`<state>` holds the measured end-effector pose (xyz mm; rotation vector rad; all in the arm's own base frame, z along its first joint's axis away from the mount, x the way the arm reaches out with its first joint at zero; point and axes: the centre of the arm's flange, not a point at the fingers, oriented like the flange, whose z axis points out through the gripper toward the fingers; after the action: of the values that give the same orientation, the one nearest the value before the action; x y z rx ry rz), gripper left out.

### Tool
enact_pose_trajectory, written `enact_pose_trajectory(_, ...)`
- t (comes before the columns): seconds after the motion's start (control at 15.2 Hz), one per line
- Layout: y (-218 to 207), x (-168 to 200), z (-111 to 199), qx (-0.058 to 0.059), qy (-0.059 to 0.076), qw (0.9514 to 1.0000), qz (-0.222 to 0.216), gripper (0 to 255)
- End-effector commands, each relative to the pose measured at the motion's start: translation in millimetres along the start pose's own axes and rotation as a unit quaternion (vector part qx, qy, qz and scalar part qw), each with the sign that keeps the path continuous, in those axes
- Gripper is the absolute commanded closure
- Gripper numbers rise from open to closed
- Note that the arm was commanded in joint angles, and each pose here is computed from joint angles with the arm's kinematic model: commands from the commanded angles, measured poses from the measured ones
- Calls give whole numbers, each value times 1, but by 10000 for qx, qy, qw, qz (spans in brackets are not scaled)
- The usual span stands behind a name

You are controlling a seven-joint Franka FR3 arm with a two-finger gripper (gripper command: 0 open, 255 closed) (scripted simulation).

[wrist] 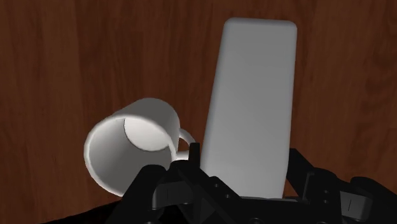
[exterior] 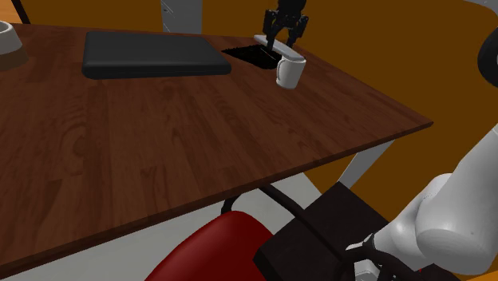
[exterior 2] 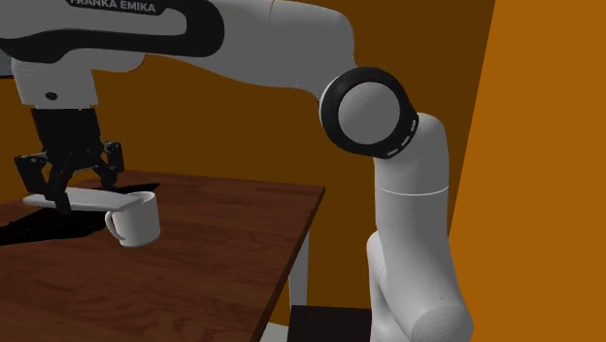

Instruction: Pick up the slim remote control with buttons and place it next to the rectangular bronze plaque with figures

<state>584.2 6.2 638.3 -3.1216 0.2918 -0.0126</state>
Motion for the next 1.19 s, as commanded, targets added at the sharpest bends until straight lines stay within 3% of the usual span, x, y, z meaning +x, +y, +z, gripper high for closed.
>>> enact_pose_trajectory(0.0, -18, 11, 1, 4, 2, 10000, 4, 255)
enact_pose_trajectory(1.12, -17, 11, 91, 4, 2, 10000, 4, 255)
